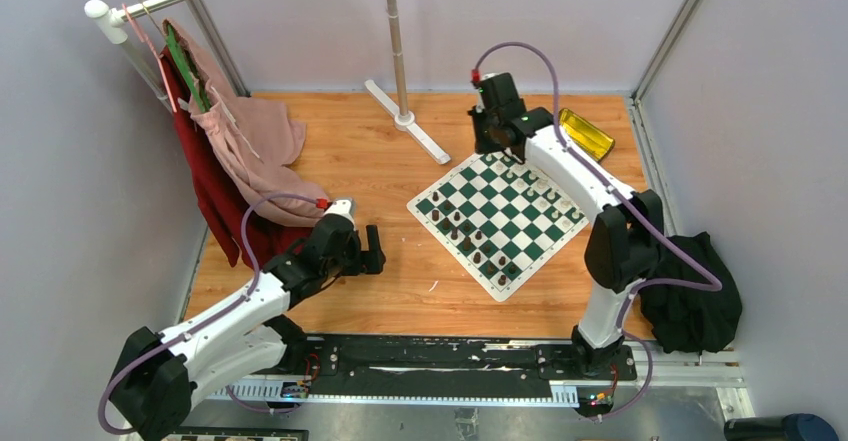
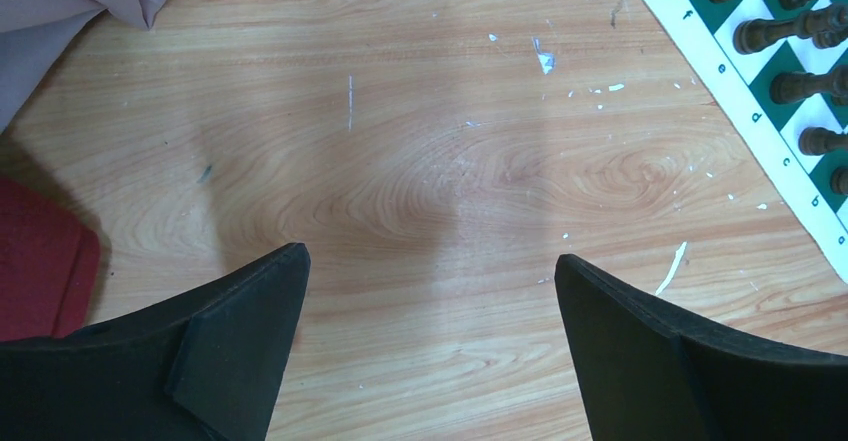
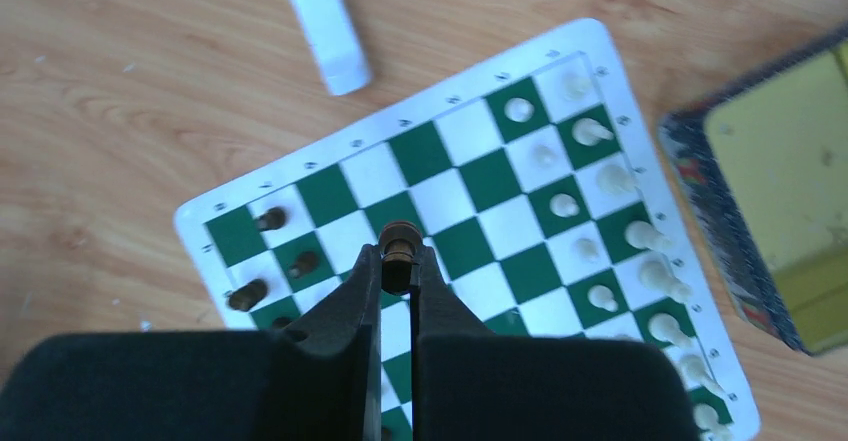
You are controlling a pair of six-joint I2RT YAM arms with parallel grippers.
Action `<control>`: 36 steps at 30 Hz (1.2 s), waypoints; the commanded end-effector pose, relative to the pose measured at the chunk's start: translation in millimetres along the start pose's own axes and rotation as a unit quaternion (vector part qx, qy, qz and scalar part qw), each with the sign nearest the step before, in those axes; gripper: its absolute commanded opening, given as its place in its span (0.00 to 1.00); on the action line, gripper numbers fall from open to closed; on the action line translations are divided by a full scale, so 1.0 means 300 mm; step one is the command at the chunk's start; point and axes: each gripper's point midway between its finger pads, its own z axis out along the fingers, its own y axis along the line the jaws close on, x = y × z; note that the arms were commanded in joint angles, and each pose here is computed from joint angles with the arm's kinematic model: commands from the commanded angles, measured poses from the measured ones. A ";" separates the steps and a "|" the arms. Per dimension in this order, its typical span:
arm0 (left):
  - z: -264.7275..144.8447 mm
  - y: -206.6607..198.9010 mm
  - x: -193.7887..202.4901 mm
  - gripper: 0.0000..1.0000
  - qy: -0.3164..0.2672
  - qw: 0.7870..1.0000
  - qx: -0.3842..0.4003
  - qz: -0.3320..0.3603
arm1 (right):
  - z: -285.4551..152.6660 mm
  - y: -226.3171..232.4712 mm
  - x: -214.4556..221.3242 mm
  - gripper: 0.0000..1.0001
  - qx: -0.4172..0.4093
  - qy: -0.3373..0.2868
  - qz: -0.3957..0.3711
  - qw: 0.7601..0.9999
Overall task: Set up the chess pieces on the board
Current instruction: Place the chess piece on the chessboard.
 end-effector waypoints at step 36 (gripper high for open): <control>-0.013 0.047 0.058 1.00 0.006 1.000 -0.012 0.001 | 0.168 0.569 0.393 0.00 -0.107 0.135 -0.213 0.962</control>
